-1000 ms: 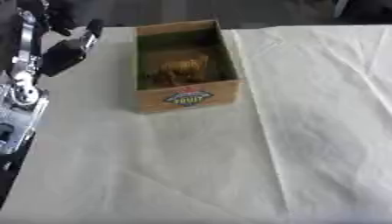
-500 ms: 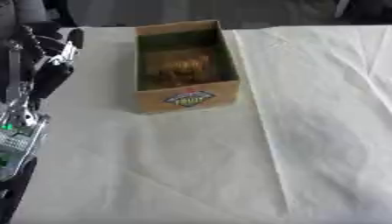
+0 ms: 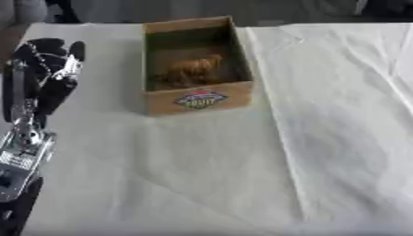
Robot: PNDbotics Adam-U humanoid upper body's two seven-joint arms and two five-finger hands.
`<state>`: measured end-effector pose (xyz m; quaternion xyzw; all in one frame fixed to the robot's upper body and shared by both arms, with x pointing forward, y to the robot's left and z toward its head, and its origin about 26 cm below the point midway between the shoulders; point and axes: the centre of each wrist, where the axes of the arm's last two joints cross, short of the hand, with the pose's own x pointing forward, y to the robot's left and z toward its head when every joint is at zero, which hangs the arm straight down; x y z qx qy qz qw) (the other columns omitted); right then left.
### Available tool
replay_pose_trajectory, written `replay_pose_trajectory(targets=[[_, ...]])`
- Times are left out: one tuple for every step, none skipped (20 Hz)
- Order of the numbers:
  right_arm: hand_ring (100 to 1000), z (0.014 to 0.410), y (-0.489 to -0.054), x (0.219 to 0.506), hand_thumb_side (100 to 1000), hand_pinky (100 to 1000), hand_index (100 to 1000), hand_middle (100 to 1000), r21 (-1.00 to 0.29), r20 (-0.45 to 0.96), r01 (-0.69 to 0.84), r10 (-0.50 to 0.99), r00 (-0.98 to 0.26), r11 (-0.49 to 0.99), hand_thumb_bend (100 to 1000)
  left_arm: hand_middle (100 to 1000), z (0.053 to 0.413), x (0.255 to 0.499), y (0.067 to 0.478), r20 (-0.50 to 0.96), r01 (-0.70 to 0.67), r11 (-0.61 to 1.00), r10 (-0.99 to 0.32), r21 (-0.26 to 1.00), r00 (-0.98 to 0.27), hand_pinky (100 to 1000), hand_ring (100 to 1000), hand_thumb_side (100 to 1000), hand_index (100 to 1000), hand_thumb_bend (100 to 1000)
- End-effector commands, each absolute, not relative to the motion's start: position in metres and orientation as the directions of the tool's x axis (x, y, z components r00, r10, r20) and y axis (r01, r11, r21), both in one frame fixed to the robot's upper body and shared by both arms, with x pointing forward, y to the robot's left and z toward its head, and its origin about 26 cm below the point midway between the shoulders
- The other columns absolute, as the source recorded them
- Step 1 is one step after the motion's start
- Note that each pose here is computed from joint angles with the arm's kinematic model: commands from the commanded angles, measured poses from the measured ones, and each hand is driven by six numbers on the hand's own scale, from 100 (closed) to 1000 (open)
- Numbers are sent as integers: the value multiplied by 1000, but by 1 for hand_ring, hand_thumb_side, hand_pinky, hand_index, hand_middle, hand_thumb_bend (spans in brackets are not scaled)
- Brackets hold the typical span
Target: Pick up objects on the table and place them in the box.
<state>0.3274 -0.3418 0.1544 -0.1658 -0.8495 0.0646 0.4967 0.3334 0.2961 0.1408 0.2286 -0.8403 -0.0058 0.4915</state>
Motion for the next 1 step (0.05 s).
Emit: replay_pose_trajectory(targets=[[583,166,-344,327,362,425,797,654,-271,805,225,349,-479,936,100,512,147,333,299,814,-392,892,-393,225,-427,503,513,447,648,500]])
